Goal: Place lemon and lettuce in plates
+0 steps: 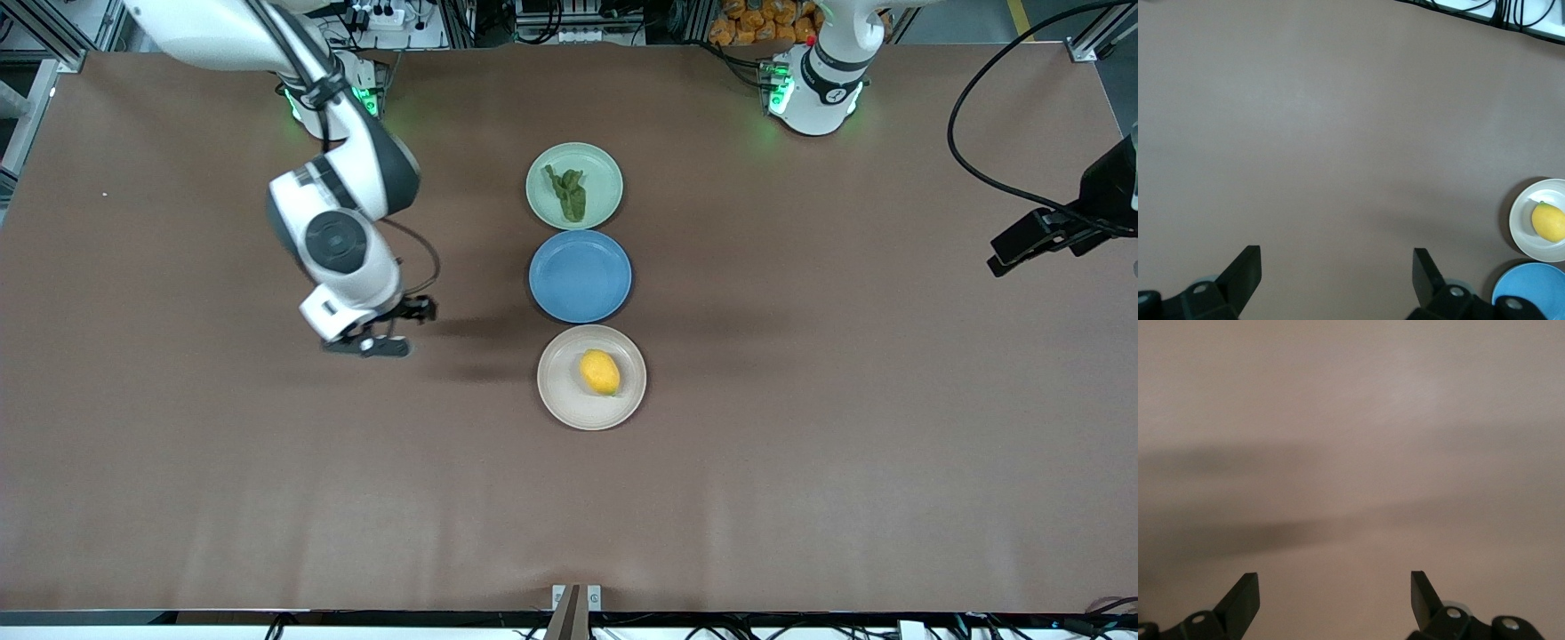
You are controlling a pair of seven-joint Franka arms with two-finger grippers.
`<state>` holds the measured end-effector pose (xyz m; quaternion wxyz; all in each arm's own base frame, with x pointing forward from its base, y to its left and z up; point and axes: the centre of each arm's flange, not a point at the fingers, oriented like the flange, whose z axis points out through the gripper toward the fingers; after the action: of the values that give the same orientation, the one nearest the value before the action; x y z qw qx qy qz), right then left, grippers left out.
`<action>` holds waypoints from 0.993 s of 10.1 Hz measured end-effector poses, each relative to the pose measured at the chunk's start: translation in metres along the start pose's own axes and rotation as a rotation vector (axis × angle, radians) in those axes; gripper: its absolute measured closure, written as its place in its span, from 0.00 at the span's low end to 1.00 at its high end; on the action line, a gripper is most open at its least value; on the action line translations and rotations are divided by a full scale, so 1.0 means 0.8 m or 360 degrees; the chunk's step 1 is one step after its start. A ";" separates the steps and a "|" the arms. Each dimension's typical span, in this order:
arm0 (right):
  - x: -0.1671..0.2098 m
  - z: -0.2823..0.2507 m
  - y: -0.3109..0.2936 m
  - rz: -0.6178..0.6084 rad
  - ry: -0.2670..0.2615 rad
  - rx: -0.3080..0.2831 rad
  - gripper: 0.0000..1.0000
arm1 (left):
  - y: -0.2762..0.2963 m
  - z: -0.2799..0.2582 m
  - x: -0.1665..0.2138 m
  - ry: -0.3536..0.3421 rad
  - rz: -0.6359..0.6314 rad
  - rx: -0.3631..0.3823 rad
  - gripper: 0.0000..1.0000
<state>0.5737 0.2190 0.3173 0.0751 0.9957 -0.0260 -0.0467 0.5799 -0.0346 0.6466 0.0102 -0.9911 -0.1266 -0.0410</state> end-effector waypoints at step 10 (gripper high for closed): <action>0.063 -0.196 0.306 -0.0078 0.0163 0.0131 0.00 | -0.015 0.004 0.004 -0.0016 0.0164 0.0006 0.00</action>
<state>0.6279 -0.0025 0.5045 0.0342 0.9994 0.0005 0.0035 0.5801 -0.0225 0.6435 0.0136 -0.9964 -0.0756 -0.0352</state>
